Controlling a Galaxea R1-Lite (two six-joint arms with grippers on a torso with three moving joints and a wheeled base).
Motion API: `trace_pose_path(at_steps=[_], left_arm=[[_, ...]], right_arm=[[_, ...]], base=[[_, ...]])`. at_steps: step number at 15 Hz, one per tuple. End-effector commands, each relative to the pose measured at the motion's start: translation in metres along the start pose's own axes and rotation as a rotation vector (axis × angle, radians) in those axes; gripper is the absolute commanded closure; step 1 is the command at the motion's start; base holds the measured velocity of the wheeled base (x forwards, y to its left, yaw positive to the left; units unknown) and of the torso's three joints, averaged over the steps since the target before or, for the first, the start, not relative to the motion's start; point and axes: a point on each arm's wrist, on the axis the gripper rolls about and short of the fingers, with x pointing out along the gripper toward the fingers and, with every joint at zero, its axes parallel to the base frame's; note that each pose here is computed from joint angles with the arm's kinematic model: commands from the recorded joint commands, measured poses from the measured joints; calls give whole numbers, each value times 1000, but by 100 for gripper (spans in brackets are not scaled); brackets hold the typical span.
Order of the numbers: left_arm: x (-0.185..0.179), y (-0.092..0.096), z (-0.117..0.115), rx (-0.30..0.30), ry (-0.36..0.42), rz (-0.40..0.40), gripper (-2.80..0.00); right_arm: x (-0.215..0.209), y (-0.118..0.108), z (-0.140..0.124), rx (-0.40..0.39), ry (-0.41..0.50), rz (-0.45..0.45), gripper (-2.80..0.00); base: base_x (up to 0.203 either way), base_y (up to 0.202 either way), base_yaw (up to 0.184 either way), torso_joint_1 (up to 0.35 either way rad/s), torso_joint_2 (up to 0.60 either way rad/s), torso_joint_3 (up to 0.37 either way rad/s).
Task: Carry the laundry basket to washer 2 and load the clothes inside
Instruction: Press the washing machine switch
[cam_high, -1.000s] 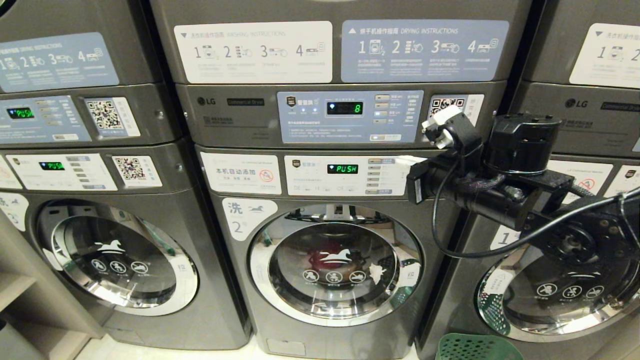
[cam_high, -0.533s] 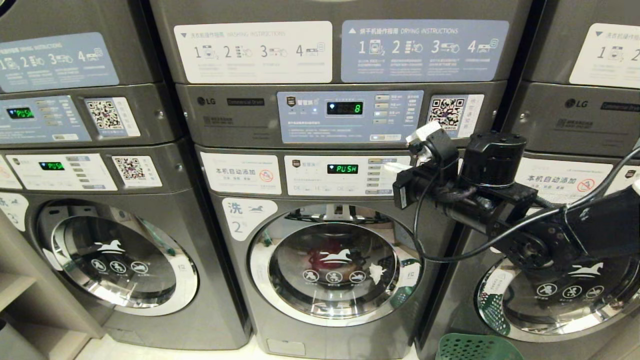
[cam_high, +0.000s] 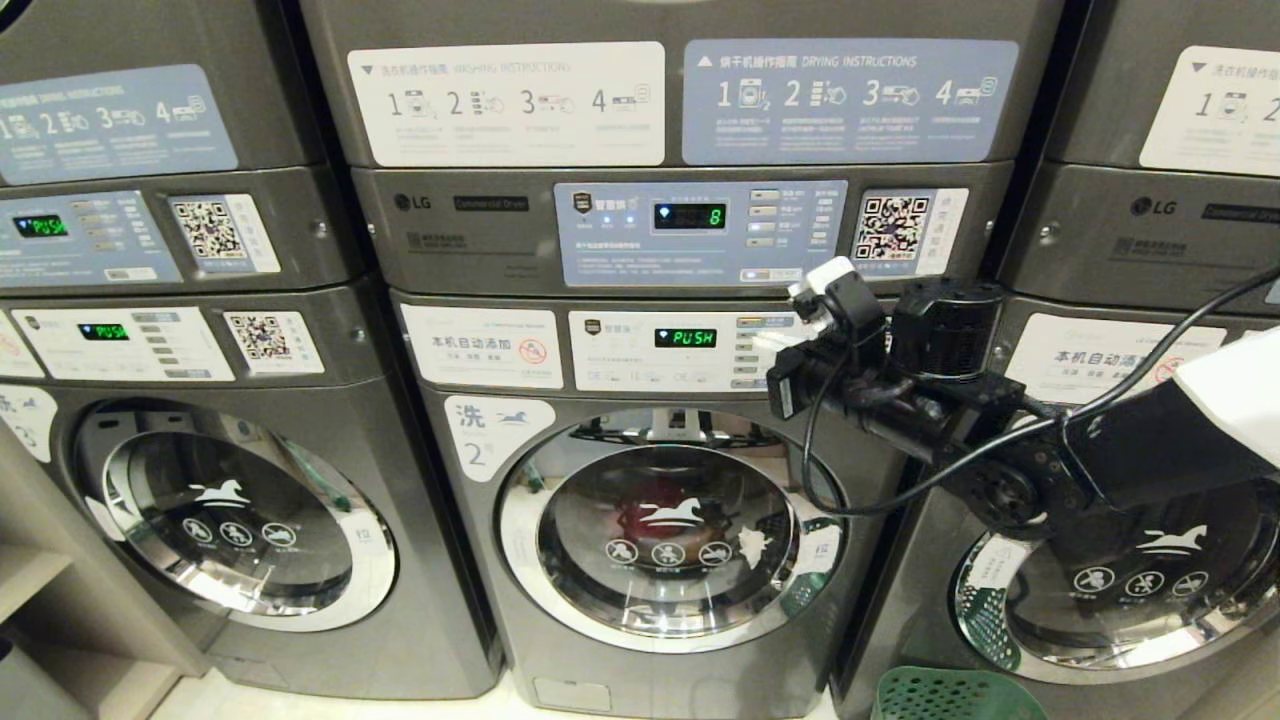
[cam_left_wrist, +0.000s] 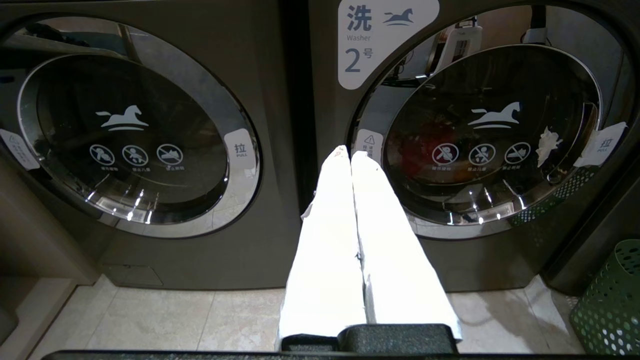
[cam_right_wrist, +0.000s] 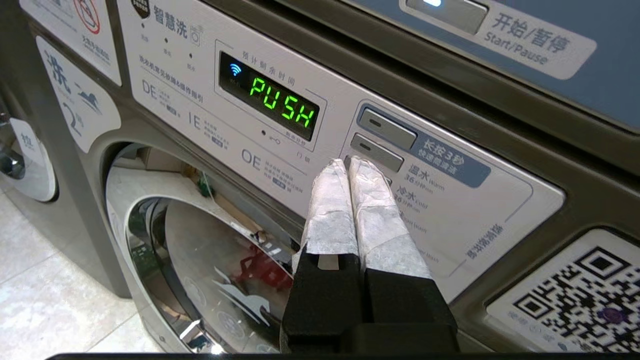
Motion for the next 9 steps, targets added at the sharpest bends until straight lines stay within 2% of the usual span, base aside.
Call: trace_pose_path(at_steps=[1,9], left_arm=[[0,0,0,-1,0,1,0],[0,0,0,0,0,1,0]], right_arm=[[7,1,-4,-2,-2,1,0],[21,0,-11,-4,-2,-9,0]], base=[[0,0,0,0,0,0],[0,0,0,0,0,0]])
